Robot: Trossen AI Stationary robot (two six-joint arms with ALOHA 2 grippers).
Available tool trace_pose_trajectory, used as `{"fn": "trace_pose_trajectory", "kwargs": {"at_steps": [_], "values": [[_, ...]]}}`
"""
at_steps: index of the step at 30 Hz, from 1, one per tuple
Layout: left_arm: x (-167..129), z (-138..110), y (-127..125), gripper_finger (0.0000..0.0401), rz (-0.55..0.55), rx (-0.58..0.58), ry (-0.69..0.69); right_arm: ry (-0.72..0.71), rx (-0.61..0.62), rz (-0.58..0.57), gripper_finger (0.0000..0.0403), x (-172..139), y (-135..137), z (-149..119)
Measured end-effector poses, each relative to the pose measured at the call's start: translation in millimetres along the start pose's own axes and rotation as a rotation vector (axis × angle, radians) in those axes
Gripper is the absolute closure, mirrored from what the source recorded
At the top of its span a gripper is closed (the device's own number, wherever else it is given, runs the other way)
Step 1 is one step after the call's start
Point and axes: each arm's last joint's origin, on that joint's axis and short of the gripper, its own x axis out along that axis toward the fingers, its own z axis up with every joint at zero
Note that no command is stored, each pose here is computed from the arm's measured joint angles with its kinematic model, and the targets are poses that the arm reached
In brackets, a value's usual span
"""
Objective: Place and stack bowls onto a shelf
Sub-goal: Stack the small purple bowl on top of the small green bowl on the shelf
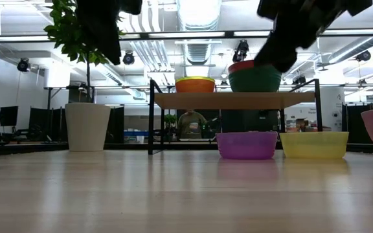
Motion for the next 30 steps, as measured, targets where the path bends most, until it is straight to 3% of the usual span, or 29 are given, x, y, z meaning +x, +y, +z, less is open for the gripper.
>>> {"fn": "trace_pose_trajectory", "kwargs": {"at_steps": [6, 14, 19, 25, 30], "values": [[5, 5, 0, 0.0271, 0.108, 0.099, -0.040, 0.092, -0.026, -0.054, 0.0394, 24, -3, -11], [-4, 0, 13, 0.0271, 0.351, 0.146, -0.143, 0.123, -0.087, -0.130, 0.0384, 37, -4, -8], [-4, -4, 17, 0.0271, 0.448, 0.143, -0.179, 0.160, -0.110, -0.172, 0.0335, 50, -4, -5], [-3, -4, 17, 0.0271, 0.452, 0.142, -0.179, 0.325, -0.126, -0.327, 0.0260, 73, -11, -19], [-3, -4, 18, 0.0271, 0.459, 0.142, -0.181, 0.377, -0.133, -0.349, 0.0239, 85, -10, -17]]}}
